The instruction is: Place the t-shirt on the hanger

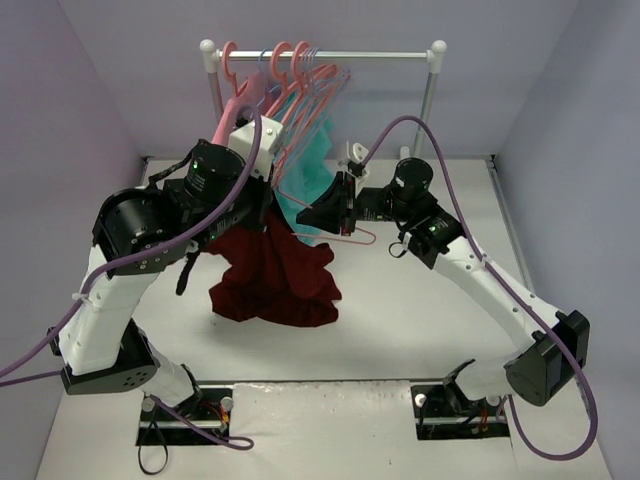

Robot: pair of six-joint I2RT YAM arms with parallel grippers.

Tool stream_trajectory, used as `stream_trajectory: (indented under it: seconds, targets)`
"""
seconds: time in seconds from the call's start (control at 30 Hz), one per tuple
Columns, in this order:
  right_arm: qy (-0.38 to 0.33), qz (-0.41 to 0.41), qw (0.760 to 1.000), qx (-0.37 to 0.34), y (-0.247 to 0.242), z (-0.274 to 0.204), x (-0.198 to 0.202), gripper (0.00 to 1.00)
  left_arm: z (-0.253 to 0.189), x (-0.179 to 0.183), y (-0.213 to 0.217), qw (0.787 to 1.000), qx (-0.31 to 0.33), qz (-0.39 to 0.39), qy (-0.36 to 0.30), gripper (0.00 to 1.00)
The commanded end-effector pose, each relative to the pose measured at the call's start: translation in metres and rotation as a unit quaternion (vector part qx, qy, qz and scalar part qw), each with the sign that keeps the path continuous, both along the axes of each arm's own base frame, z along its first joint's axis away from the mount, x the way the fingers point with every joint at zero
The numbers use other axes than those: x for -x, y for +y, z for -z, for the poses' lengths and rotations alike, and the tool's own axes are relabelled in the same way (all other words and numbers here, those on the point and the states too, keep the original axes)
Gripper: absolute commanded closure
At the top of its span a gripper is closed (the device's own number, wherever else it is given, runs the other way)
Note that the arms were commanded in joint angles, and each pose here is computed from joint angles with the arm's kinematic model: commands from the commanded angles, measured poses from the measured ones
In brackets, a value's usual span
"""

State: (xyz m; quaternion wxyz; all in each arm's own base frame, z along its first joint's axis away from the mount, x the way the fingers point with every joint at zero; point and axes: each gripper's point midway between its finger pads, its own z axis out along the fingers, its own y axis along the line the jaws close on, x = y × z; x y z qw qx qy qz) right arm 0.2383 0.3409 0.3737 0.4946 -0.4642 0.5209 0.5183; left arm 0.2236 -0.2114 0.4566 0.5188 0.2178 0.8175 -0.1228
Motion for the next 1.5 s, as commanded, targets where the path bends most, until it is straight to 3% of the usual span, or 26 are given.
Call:
stream_trajectory:
  seconds: [0.0,0.23,0.33,0.63,0.73,0.83,0.9,1.0,1.27,1.47]
  targets:
    - [-0.086,-0.024,0.993,-0.072,0.007,-0.055,0.005,1.0,-0.032,-0.008,0.013,0.998,0.019,-0.004,-0.054,1.0]
    - [-0.104,-0.038,0.991,-0.08,0.008,-0.067,0.008,1.0,-0.027,-0.027,0.028,0.999,-0.001,-0.013,-0.053,1.0]
    - [-0.104,-0.039,0.99,-0.084,0.008,-0.071,0.008,1.0,-0.045,-0.03,0.029,0.997,0.009,-0.008,-0.078,1.0]
    - [-0.095,-0.076,0.989,-0.081,0.02,-0.066,0.003,1.0,-0.041,-0.033,-0.008,0.996,0.023,0.06,-0.065,1.0]
    - [-0.091,-0.077,0.99,-0.075,0.023,-0.056,-0.002,1.0,-0.038,-0.038,-0.002,0.996,0.01,0.046,-0.072,0.86]
    - [-0.085,-0.079,0.991,-0.071,0.024,-0.051,-0.006,1.0,-0.043,-0.034,0.008,0.995,0.001,0.044,-0.087,0.56]
    - [-0.08,-0.072,0.992,-0.067,0.022,-0.044,-0.012,1.0,-0.047,-0.032,0.017,0.994,-0.012,0.041,-0.101,0.46]
    - [-0.073,-0.065,0.993,-0.062,0.02,-0.035,-0.016,1.0,-0.057,-0.022,0.035,0.991,-0.026,0.041,-0.127,0.39]
    - [-0.071,-0.066,0.993,-0.06,0.02,-0.029,-0.023,1.0,-0.033,0.004,0.081,0.984,-0.094,0.054,-0.138,0.39]
    - [-0.066,-0.086,0.993,-0.055,0.018,-0.026,-0.021,1.0,-0.006,0.015,0.072,0.973,-0.125,0.145,-0.13,0.39]
